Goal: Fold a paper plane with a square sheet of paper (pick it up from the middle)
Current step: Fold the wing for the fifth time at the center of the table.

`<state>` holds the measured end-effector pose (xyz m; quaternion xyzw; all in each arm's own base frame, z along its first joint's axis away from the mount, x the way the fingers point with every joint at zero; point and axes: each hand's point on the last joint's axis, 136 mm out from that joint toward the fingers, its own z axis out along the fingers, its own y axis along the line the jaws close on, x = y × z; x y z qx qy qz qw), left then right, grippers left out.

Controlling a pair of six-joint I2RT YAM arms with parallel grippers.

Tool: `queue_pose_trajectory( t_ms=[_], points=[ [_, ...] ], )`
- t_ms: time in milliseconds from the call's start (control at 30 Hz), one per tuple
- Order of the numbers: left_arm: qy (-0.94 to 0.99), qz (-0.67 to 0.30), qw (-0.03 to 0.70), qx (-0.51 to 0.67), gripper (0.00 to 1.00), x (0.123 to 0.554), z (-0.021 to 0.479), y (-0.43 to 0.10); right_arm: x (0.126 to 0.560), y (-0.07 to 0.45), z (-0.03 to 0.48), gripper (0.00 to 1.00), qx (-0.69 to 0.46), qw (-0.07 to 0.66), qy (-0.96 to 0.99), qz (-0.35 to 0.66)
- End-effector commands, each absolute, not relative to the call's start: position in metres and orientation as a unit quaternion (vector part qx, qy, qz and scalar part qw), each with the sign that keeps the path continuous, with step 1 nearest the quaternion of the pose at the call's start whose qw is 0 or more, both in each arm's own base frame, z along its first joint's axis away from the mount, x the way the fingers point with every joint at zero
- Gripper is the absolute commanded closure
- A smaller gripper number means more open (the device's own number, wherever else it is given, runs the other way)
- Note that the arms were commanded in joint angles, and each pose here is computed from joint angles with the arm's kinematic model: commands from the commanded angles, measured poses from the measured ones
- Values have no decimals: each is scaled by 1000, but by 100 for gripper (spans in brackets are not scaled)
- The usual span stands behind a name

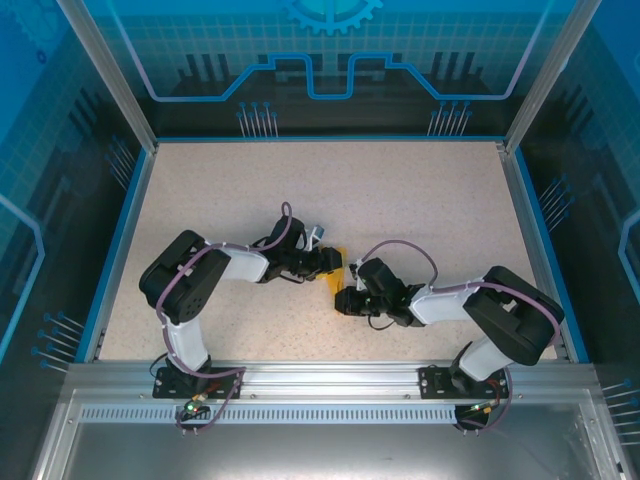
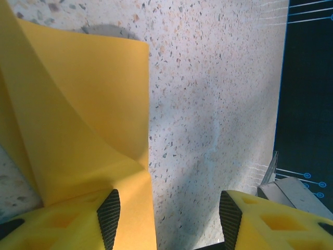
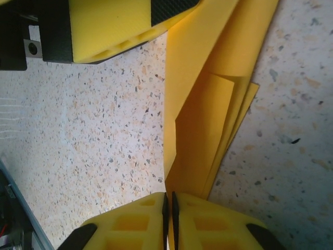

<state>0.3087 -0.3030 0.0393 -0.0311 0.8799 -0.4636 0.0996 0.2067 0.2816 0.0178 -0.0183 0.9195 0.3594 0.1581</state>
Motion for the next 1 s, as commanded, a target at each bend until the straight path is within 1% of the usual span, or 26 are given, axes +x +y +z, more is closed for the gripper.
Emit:
queue_pose_trajectory(
  t_ms=[0,100,300,433,567,833,967],
  points=[
    [900,-430,54,-36,43,290,9,-299,197,275,4,91,-12,133,929,345],
    [900,-430,54,-36,43,290,9,-299,194,276,-2,94,-6,124,929,350],
    [901,-429,53,-38,44,290,8,-298,186,260,-24,96,27,104,941,320],
    [901,-428,52,-40,44,290,7,-298,187,256,-20,95,32,106,940,323],
    [902,-426,51,-40,44,290,5,-298,184,257,-17,90,29,103,938,330],
    [903,-425,49,-42,44,291,4,-298,183,260,-16,90,25,97,938,333],
    [903,-425,48,-42,44,291,3,-299,184,260,-15,88,27,101,938,330]
  ],
)
